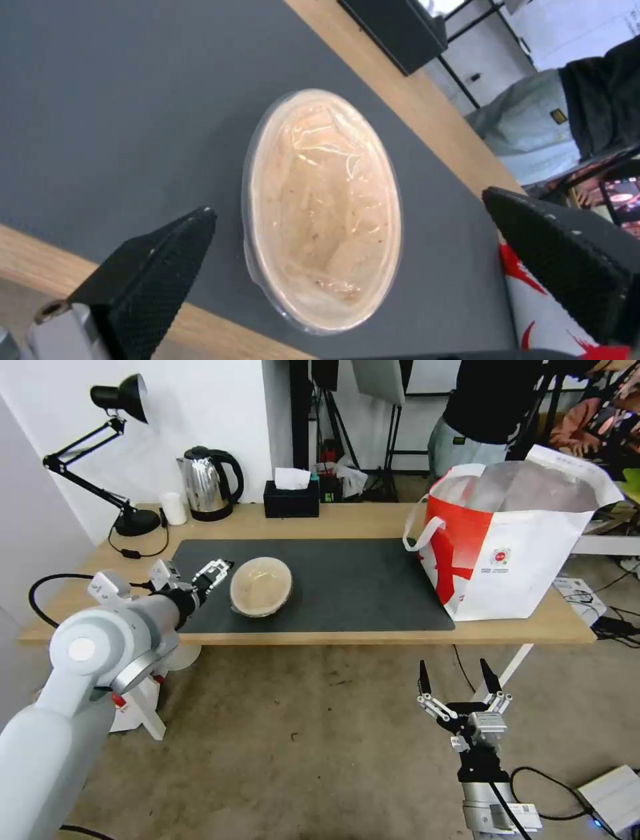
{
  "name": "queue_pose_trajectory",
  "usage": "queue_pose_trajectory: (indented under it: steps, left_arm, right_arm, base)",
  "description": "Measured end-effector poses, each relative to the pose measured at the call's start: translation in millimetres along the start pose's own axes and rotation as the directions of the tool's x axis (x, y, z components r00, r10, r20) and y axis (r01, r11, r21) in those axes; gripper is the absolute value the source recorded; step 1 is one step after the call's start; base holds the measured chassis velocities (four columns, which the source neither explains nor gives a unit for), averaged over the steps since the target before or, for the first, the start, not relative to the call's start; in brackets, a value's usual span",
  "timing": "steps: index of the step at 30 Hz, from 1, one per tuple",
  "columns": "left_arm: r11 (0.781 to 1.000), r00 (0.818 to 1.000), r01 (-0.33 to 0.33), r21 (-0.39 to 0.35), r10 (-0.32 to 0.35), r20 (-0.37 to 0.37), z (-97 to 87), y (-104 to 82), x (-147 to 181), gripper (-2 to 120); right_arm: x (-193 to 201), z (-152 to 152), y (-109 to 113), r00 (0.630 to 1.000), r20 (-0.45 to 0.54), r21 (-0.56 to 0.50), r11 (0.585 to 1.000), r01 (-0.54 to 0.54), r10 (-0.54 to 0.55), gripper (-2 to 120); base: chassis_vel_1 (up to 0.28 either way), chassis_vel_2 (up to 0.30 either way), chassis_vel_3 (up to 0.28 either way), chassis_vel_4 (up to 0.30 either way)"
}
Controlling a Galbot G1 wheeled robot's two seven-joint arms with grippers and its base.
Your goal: Pick up the trash from the table and place it into the takeout bag.
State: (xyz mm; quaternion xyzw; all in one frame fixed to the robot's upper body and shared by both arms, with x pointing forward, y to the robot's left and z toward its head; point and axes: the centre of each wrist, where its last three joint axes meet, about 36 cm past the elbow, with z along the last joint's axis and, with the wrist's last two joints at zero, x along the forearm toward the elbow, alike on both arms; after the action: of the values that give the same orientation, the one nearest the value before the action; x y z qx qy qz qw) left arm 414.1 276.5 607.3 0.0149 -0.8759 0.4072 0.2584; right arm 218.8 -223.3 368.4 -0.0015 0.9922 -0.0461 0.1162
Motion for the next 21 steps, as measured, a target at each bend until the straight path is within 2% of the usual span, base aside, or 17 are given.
queue_pose_trajectory:
  steps: [13,21]
  left_arm:
    - [0.999,0.999,0.041,-0.013,-0.041,0.033,-8.3,4.2,-14.6,100]
    - [0.999,0.999,0.045,-0.007,-0.045,0.024,-7.8,5.6,-22.1,100]
  right_arm:
    - [0.0,0.0,0.0,1.0,0.0,0.0,1.0,0.0,0.0,100]
    - [0.0,0.0,0.0,1.0,0.0,0.0,1.0,0.0,0.0,100]
  base:
    - [0.0,0.0,0.0,0.0]
    - [0.0,0.0,0.0,0.0]
